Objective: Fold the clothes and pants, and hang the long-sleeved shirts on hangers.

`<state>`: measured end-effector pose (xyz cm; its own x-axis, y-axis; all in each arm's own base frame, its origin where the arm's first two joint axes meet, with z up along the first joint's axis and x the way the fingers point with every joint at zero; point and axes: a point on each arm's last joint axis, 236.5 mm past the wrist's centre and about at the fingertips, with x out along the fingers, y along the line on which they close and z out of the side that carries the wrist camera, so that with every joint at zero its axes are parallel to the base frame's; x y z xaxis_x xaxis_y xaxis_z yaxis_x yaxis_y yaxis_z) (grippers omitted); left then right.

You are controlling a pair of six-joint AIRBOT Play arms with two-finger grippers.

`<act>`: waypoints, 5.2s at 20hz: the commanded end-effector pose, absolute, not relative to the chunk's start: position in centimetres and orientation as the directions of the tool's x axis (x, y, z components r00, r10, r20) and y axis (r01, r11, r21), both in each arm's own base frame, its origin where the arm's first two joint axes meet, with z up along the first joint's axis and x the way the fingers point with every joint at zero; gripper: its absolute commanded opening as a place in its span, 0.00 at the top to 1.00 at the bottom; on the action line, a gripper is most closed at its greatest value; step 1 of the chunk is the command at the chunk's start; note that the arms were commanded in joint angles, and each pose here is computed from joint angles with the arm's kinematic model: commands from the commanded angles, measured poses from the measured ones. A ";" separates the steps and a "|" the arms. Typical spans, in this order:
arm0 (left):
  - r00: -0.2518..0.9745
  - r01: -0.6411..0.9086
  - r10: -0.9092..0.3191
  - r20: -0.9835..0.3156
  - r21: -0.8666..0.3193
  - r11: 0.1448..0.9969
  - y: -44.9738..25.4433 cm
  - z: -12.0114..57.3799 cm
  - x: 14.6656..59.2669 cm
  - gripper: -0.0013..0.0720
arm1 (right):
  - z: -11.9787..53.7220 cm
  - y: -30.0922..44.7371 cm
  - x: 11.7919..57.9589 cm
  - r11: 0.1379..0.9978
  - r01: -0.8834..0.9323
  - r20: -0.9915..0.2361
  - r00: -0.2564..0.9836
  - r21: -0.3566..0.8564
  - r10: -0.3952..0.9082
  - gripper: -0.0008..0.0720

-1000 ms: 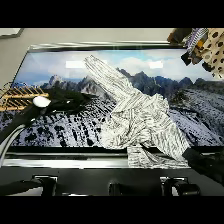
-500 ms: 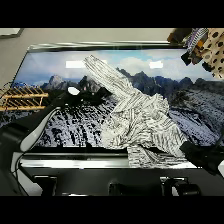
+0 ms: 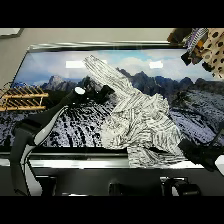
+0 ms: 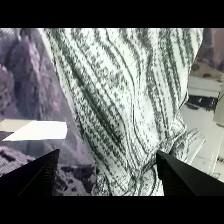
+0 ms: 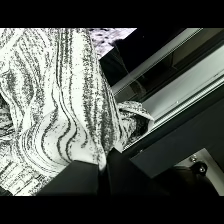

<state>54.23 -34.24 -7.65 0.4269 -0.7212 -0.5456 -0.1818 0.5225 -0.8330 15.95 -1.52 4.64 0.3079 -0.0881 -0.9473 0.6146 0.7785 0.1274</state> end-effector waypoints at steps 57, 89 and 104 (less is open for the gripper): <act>0.647 -0.065 -0.213 -0.732 -0.332 0.941 -11.7 17.7 47.3 0.95 | 24.7 5.6 52.7 0.867 0.120 -0.479 0.865 0.484 0.148 0.95; 0.333 -0.430 -0.233 -0.914 -0.367 0.825 -2.8 -1.5 28.8 0.00 | -4.0 7.3 31.6 0.772 0.348 -0.847 0.231 0.532 0.479 0.07; 0.189 -0.371 -0.488 -0.852 -0.522 0.768 -9.5 -5.1 29.3 0.00 | -10.5 14.8 29.0 0.714 0.402 -0.793 0.051 0.573 0.607 0.95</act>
